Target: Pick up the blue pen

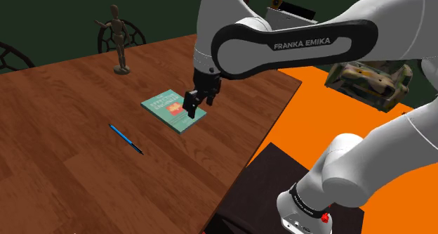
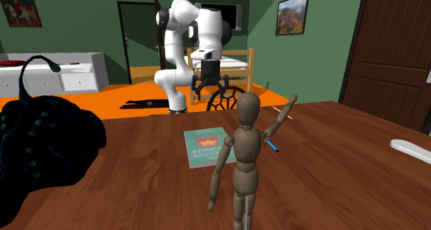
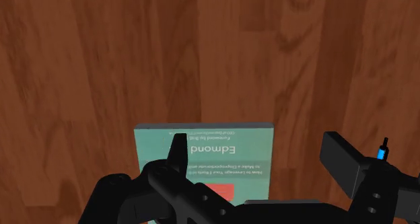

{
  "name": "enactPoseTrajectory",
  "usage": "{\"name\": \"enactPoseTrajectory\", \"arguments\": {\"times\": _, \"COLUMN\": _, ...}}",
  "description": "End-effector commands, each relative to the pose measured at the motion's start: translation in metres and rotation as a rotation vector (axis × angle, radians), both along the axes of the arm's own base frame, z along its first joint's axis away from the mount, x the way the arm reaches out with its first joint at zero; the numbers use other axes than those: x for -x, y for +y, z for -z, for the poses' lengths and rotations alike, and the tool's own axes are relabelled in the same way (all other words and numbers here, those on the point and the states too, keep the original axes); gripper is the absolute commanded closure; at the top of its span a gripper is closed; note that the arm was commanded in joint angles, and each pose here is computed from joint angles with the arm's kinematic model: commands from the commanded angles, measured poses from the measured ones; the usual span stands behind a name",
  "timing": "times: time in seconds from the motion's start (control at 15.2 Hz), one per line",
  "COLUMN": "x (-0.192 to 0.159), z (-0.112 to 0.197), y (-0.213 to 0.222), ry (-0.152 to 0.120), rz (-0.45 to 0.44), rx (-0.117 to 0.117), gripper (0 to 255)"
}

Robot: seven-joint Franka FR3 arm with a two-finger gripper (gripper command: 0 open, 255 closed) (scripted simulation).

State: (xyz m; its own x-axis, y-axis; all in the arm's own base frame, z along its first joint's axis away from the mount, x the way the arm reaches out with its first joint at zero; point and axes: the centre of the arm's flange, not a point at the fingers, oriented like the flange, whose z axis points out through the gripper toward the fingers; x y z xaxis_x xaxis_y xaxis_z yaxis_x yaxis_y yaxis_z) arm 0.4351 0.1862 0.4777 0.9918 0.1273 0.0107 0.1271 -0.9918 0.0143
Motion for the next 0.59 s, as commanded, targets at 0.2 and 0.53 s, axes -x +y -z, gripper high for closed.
{"name": "enactPoseTrajectory", "arguments": {"times": 0.2, "x": -0.038, "z": 0.02, "y": 0.047, "ry": -0.019, "rz": -0.003, "rx": -0.013, "gripper": 0}}
{"name": "enactPoseTrajectory", "arguments": {"times": 0.53, "x": -0.076, "z": 0.036, "y": 0.094, "ry": -0.037, "rz": -0.006, "rx": -0.025, "gripper": 0}}
